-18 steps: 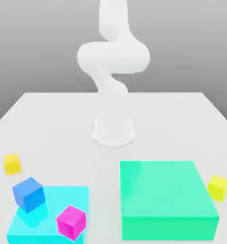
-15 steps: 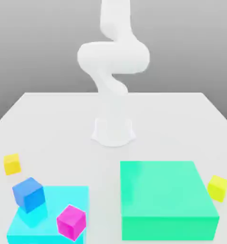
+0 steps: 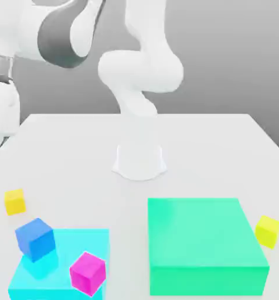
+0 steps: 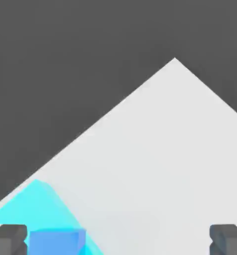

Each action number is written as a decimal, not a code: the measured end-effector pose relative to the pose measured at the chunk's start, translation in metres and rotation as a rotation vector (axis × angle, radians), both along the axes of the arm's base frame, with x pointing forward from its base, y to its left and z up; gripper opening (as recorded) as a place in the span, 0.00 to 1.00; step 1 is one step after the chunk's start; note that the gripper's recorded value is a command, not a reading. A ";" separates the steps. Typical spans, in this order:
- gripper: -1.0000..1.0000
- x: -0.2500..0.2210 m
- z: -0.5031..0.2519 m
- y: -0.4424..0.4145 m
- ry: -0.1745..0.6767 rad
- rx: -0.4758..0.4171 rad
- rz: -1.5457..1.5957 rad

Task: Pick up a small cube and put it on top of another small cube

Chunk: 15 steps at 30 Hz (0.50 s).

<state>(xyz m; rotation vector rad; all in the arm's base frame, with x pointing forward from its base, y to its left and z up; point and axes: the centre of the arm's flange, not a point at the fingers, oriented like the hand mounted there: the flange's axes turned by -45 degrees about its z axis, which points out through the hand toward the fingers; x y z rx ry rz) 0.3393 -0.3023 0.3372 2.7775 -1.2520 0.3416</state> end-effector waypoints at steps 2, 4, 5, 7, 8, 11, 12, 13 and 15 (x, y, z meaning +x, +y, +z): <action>0.50 -0.027 -0.036 -0.018 0.037 0.040 -0.079; 0.50 -0.063 -0.070 -0.036 0.071 0.083 -0.177; 0.50 -0.082 -0.087 -0.044 0.086 0.106 -0.229; 0.50 -0.112 -0.119 -0.047 0.117 0.152 -0.302; 0.50 -0.122 -0.133 -0.046 0.129 0.171 -0.325; 0.50 -0.130 -0.167 -0.046 0.140 0.187 -0.344; 0.50 -0.130 -0.178 -0.046 0.141 0.188 -0.345; 0.50 -0.131 -0.188 -0.045 0.142 0.188 -0.345; 0.00 -0.132 -0.207 -0.044 0.143 0.189 -0.346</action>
